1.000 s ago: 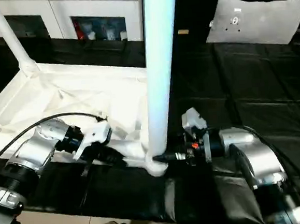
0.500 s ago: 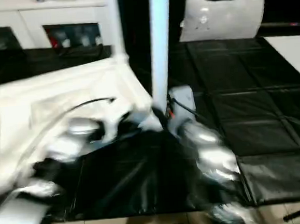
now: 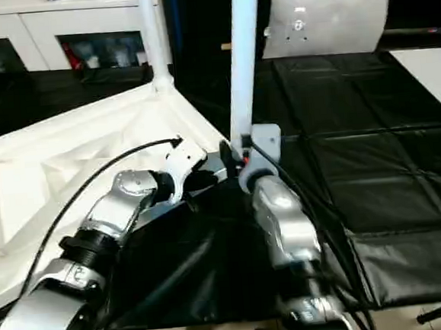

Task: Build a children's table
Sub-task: Rotate leg to tighten

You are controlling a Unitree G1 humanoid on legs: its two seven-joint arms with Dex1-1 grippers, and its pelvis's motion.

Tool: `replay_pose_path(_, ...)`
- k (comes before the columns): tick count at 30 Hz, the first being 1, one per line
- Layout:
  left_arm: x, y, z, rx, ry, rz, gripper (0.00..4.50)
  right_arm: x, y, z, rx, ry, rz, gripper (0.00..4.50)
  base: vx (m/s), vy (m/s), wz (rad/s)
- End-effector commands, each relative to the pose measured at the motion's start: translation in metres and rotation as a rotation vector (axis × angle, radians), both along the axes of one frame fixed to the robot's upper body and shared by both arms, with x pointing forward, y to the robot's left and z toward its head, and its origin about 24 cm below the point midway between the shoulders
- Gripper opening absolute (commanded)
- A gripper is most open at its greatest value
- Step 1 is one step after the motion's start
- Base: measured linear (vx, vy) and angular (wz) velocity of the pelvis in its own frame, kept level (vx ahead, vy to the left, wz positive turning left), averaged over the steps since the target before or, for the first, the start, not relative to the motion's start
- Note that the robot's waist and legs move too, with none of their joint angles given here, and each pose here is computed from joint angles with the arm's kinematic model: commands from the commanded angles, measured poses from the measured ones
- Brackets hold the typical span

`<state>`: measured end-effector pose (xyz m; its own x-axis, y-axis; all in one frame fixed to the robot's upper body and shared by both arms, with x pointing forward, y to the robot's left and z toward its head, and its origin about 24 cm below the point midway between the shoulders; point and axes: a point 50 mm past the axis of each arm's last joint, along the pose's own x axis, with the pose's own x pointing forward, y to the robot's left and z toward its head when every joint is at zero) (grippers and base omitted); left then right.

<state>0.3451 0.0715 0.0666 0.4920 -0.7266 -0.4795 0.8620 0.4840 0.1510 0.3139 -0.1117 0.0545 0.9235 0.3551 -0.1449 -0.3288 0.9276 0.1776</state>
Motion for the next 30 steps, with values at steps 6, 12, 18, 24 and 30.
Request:
replay_pose_path(6, -0.012, 0.017, 0.0, 0.039, 0.007, -0.207, 0.0, -0.024, -0.022, 0.004, -0.028, -0.026, 0.275, 4.35, 0.0, 0.0, 0.0)
replay_pose_path(12, -0.017, 0.032, -0.002, 0.084, 0.023, -0.314, 0.0, -0.037, -0.046, 0.008, -0.099, -0.041, 0.401, 4.48, 0.0, 0.0, 0.0)
replay_pose_path(18, -0.008, 0.04, 0.004, 0.014, 0.072, -0.162, 0.0, -0.053, -0.056, 0.006, -0.159, -0.002, 0.509, 4.48, 0.0, 0.0, 0.0)
replay_pose_path(24, -0.007, 0.041, -0.005, 0.039, 0.095, -0.123, 0.58, -0.06, -0.047, 0.002, -0.168, 0.006, 0.55, 4.5, 0.0, 0.0, 0.0)
replay_pose_path(30, -0.006, 0.04, -0.008, 0.053, 0.115, -0.1, 0.94, -0.063, -0.044, 0.0, -0.175, 0.011, 0.564, 4.5, 0.0, 0.0, 0.0)
